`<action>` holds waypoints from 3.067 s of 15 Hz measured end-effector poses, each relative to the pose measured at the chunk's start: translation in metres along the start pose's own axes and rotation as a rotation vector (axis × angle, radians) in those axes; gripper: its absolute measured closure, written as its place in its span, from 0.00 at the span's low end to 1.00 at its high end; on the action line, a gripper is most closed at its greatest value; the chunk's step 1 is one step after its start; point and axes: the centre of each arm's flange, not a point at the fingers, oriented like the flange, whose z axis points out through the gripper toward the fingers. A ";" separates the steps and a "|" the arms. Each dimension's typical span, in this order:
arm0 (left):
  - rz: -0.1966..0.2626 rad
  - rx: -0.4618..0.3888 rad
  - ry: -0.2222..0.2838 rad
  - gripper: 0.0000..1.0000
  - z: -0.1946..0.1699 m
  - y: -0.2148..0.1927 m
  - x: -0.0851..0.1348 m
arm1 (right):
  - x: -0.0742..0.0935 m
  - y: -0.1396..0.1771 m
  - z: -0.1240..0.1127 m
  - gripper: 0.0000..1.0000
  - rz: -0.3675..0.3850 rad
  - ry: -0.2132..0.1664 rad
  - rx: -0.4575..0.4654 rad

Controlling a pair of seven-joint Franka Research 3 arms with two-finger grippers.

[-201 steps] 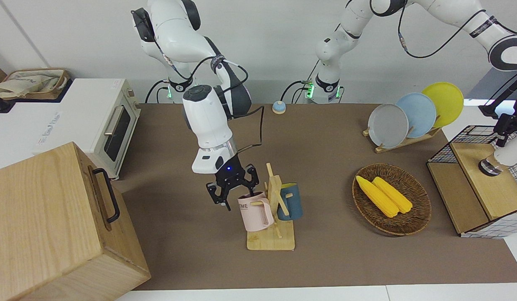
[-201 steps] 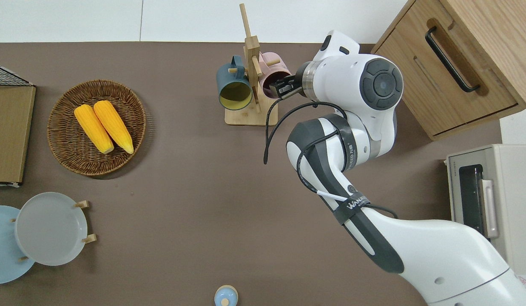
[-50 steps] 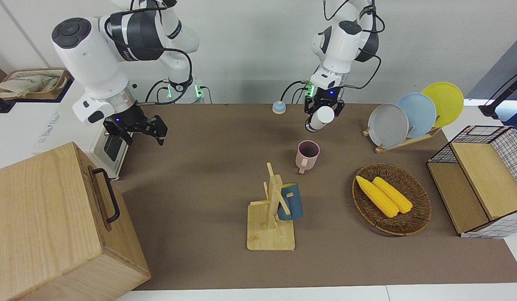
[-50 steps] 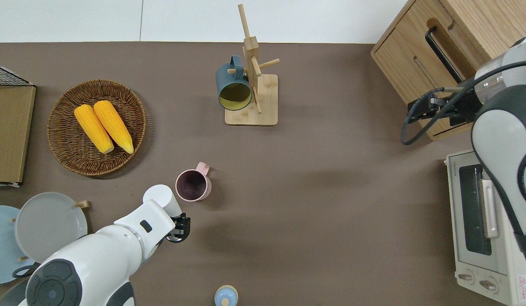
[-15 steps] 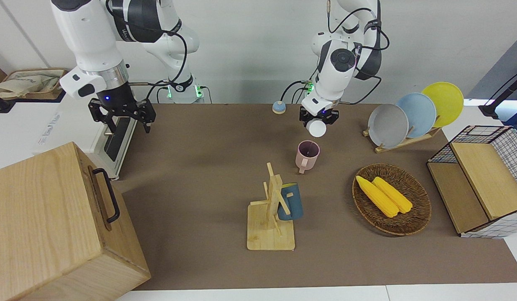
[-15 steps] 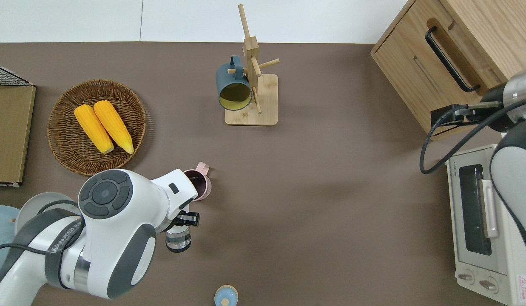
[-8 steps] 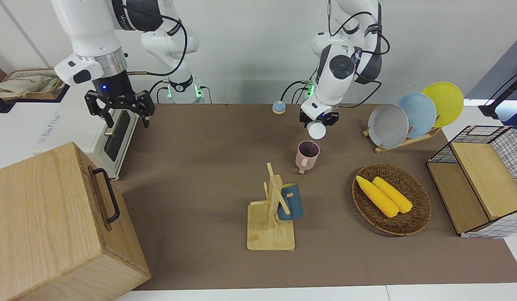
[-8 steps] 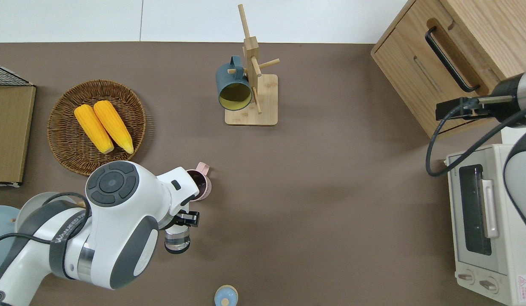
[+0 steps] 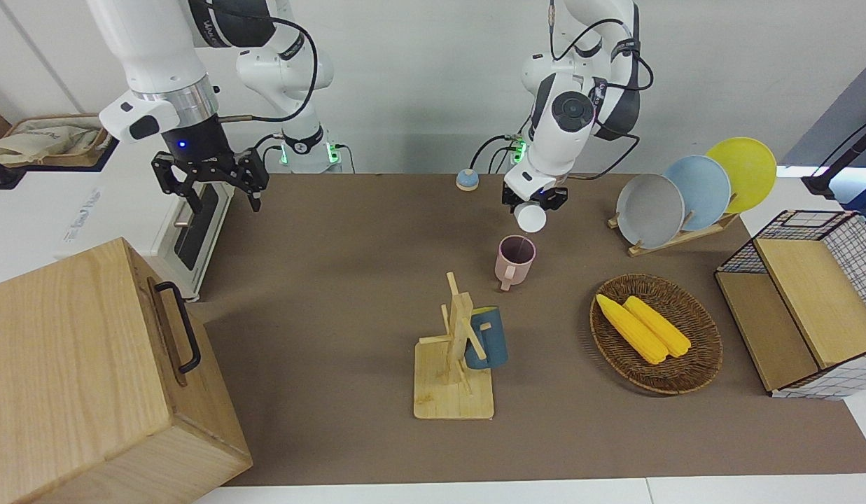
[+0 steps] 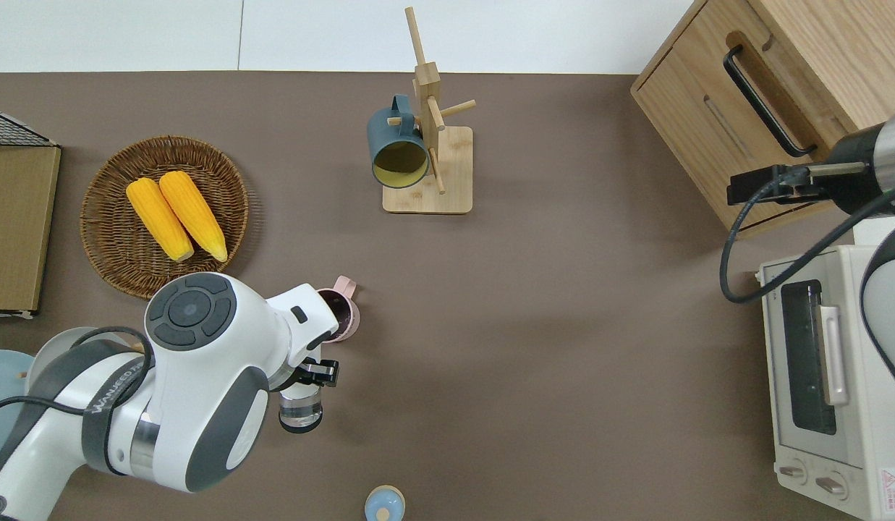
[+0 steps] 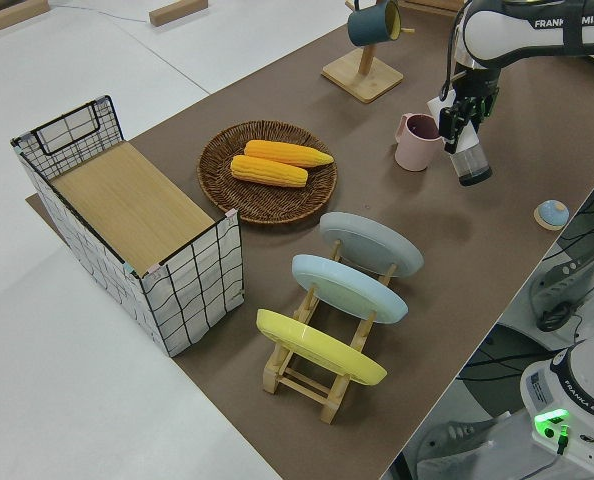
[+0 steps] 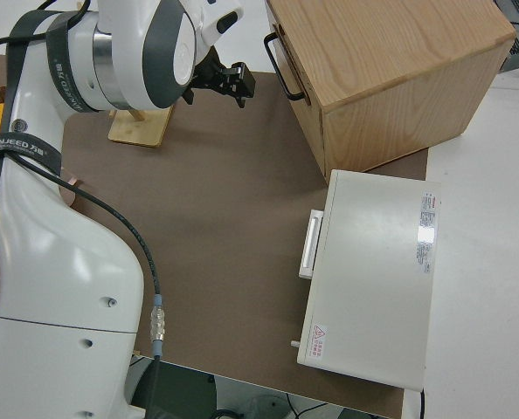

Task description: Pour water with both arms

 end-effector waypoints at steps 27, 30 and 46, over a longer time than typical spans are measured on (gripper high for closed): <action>-0.059 0.013 0.202 0.36 -0.012 -0.002 -0.020 | 0.000 0.000 0.000 0.00 0.000 0.000 0.003; -0.064 0.017 0.210 0.36 -0.012 -0.003 -0.024 | 0.000 0.000 0.000 0.00 0.000 0.000 0.003; -0.358 0.031 0.557 0.36 -0.092 -0.136 0.005 | 0.000 0.000 0.000 0.00 0.000 0.000 0.003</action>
